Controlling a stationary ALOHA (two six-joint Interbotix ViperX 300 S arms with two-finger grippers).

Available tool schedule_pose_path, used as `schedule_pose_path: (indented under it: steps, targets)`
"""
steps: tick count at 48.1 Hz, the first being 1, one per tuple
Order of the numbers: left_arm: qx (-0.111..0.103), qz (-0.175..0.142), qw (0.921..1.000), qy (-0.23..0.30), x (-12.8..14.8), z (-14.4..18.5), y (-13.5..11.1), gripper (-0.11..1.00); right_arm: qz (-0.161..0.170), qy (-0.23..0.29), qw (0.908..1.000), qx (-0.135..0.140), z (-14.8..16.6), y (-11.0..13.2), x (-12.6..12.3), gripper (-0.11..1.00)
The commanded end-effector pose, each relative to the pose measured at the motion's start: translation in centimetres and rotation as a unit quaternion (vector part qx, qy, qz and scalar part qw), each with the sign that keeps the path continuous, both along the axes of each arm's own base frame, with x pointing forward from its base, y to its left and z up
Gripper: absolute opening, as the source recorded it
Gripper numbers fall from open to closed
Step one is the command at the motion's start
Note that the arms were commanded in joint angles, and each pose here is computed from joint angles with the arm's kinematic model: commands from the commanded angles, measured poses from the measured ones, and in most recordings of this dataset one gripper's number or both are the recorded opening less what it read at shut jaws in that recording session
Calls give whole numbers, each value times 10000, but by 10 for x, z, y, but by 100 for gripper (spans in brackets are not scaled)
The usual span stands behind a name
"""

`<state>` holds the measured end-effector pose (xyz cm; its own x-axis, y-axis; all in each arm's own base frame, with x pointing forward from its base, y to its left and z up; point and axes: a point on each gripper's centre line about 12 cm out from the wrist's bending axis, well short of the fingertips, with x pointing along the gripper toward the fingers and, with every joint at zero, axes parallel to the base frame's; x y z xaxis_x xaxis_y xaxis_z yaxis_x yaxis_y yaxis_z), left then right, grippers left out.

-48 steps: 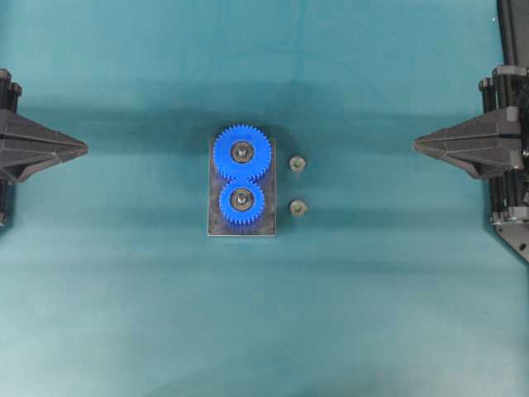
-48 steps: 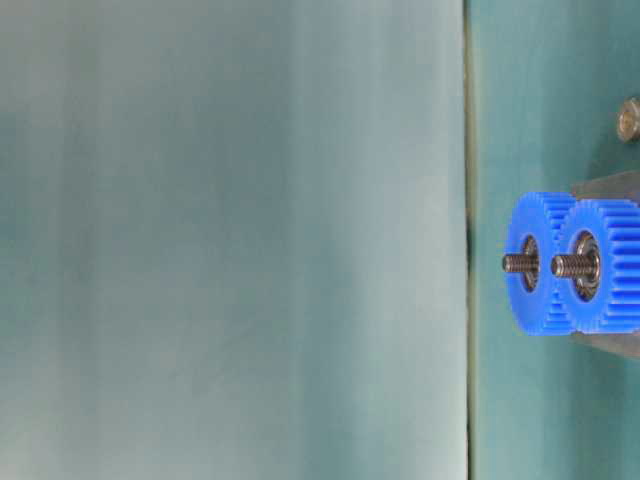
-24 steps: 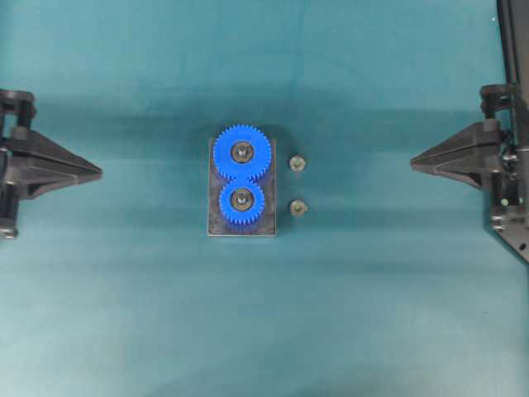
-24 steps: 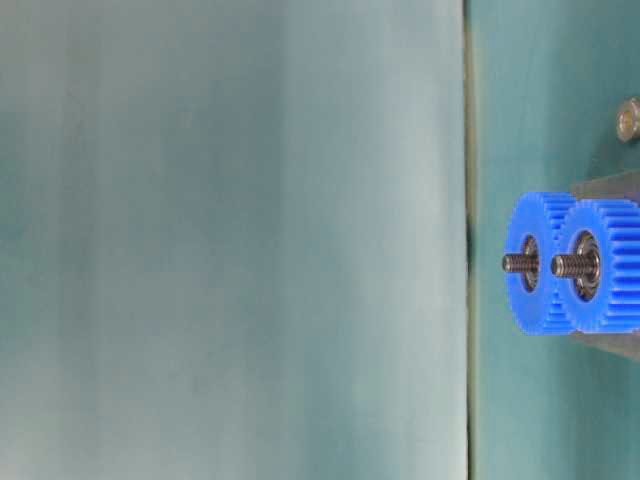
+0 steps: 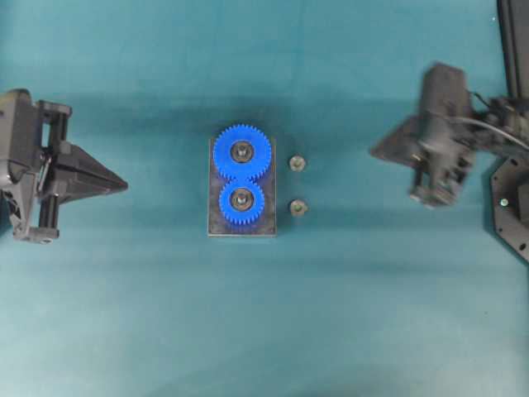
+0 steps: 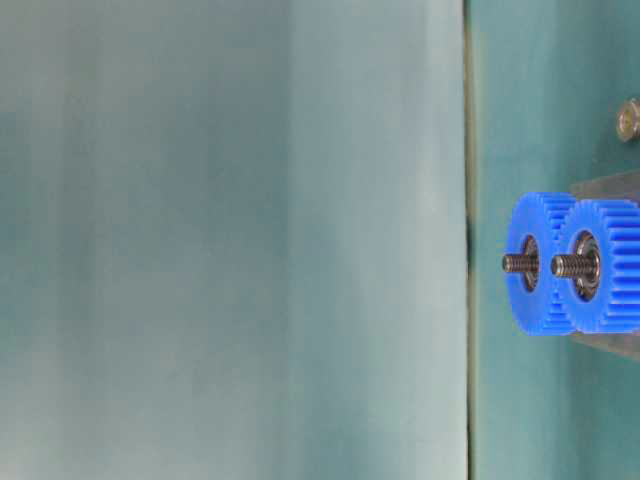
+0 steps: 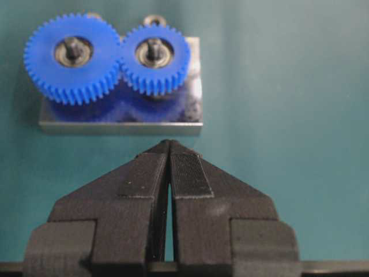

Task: Insert the washer onto the shaft.
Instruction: 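Move the right gripper toward the upper silver washer beside the plate, then lower the right gripper and close it on the upper silver washer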

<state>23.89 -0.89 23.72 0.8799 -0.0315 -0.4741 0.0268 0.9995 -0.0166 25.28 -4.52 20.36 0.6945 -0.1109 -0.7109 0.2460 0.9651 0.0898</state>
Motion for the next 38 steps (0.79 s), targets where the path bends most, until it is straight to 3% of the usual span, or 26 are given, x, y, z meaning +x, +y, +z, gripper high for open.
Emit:
schedule_pose_path:
  steps: [1,14,19,28,31,38]
  targets:
    - [17,-1,9999,-123,4,10,0,0,-75,-38,10000,-3,8,-6,14,2]
    - [16,-16,9999,-139,3,11,0,1,2,984,9950,187,-17,-11,45,5]
    - [17,-16,9999,-108,2,9,0,1,-3,1072,9941,171,-24,-16,57,23]
    - [16,-24,9999,-131,1,9,-1,1,245,1252,9918,51,-38,-16,78,70]
    - [12,-19,10000,-85,0,9,-1,1,394,1309,9906,-27,-41,-15,88,75]
    - [1,-4,9999,130,-3,5,0,1,630,1475,9870,-140,-49,-16,105,72]
